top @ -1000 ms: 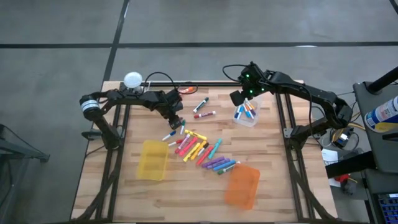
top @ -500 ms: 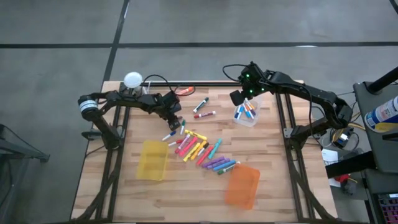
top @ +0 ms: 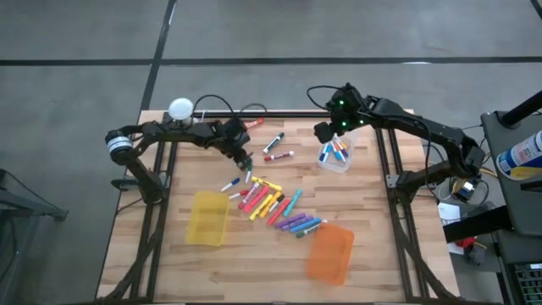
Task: Pick & Place Markers
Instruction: Put the small violet highlighter pen into the transparent bin
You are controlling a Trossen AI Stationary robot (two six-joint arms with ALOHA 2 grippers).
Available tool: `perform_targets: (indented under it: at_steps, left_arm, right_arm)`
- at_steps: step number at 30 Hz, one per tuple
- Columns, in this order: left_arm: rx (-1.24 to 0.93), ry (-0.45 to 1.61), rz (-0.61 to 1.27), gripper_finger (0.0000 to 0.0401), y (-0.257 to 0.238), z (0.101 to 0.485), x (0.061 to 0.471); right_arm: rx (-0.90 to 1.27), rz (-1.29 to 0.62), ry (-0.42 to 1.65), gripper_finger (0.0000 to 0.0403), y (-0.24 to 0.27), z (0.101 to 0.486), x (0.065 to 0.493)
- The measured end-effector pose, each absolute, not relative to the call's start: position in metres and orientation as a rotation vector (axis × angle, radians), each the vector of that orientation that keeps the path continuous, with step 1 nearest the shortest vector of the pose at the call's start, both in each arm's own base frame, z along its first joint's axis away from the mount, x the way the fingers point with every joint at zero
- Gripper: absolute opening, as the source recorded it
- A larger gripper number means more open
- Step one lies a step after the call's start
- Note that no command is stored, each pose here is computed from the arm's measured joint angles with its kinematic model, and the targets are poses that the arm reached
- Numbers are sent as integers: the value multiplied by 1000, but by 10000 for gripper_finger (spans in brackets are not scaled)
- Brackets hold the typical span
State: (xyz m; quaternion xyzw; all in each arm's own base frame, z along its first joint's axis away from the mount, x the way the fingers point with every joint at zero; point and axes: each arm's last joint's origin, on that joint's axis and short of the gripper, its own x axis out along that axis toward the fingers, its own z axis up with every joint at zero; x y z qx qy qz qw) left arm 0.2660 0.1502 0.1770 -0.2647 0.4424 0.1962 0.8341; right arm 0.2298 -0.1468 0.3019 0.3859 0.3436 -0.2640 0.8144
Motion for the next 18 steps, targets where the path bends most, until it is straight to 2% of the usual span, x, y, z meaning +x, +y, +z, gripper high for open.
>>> perform_targets:
  at_steps: [9,18]
  left_arm:
    - [-635,613,327,23,151,259,275]
    - [-697,268,287,23,148,329,274]
  right_arm:
    - [700,-360,503,205,-125,335,241]
    - [807,-237,187,205,-129,359,263]
